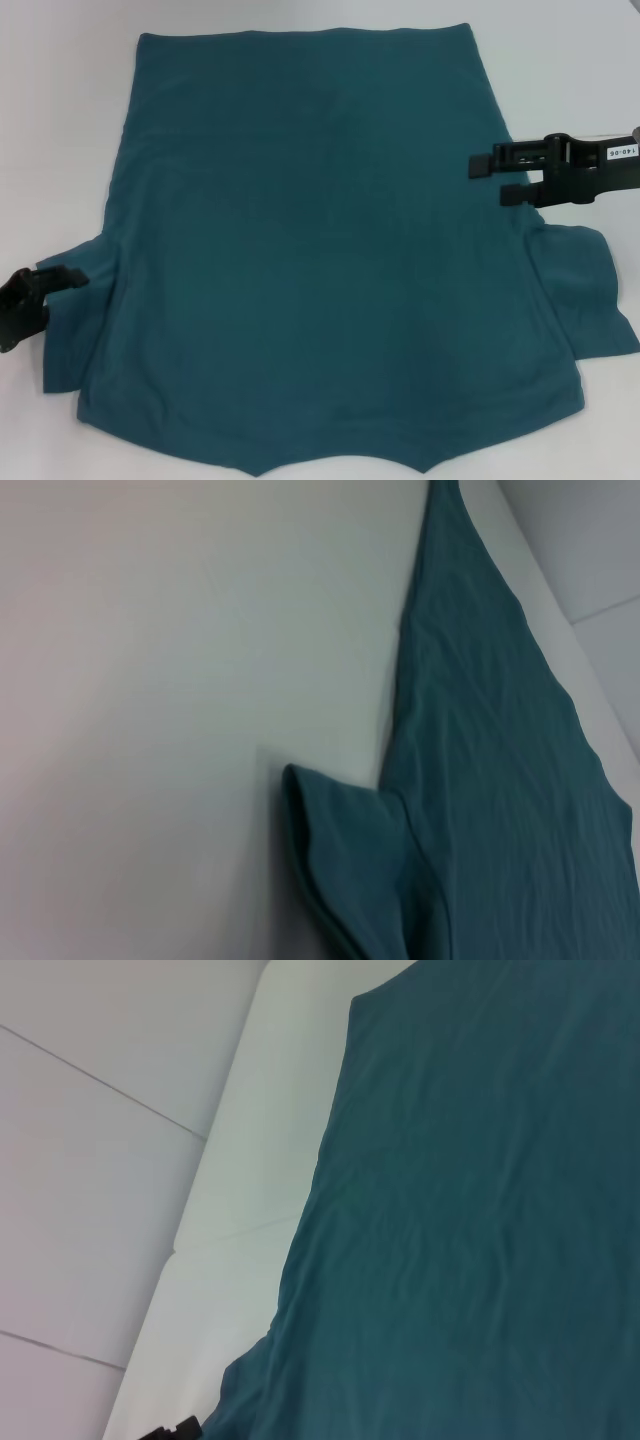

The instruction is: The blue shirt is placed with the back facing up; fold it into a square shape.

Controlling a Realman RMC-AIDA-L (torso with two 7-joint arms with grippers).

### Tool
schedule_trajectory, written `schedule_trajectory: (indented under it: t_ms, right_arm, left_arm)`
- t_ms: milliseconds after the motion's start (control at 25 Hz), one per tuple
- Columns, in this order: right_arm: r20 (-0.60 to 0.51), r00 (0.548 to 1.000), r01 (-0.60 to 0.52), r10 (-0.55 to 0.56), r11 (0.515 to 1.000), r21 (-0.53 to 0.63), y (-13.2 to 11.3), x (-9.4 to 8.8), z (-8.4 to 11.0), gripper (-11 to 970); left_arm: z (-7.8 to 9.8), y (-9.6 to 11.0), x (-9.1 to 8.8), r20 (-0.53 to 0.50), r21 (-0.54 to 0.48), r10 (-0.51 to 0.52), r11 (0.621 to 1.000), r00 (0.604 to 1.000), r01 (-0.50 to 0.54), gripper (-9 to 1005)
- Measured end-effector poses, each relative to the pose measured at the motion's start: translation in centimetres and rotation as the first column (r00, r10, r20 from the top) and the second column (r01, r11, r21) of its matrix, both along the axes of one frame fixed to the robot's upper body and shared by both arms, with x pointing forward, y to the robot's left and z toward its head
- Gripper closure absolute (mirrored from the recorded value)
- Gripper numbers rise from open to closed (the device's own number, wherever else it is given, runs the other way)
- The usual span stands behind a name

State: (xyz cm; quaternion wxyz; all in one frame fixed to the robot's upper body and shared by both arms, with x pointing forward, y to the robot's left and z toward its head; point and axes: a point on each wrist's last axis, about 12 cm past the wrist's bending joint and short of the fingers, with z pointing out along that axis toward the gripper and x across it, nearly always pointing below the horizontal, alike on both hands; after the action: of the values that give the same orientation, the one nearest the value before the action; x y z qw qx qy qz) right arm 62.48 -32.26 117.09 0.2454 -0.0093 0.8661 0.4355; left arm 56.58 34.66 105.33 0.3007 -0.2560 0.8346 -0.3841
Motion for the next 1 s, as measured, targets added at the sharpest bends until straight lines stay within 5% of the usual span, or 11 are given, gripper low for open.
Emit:
schedule_trajectory:
  t_ms: [480,720,1000]
  right_arm:
    - [-0.002,1.000,0.002,-0.002,1.000,-0.007,-0.2,0.0,0.0,35]
    - [-0.003,1.000,0.000,0.000,1.000,-0.006,-0.2,-0.1,0.0,34]
    - [-0.005,1.000,0.001,-0.001,1.000,-0.005,-0.1,-0.1,0.0,34]
  left_arm:
    - [0.6,-0.2,0.6,0.024,0.075,-0.063,0.995,0.998,0.061,860]
    - [2.3,-0.2,1.6,0.079,0.207,-0.161,0.968,0.984,0.142,993]
    - [4.3,-0.4,2.9,0.135,0.379,-0.286,0.899,0.949,0.217,992]
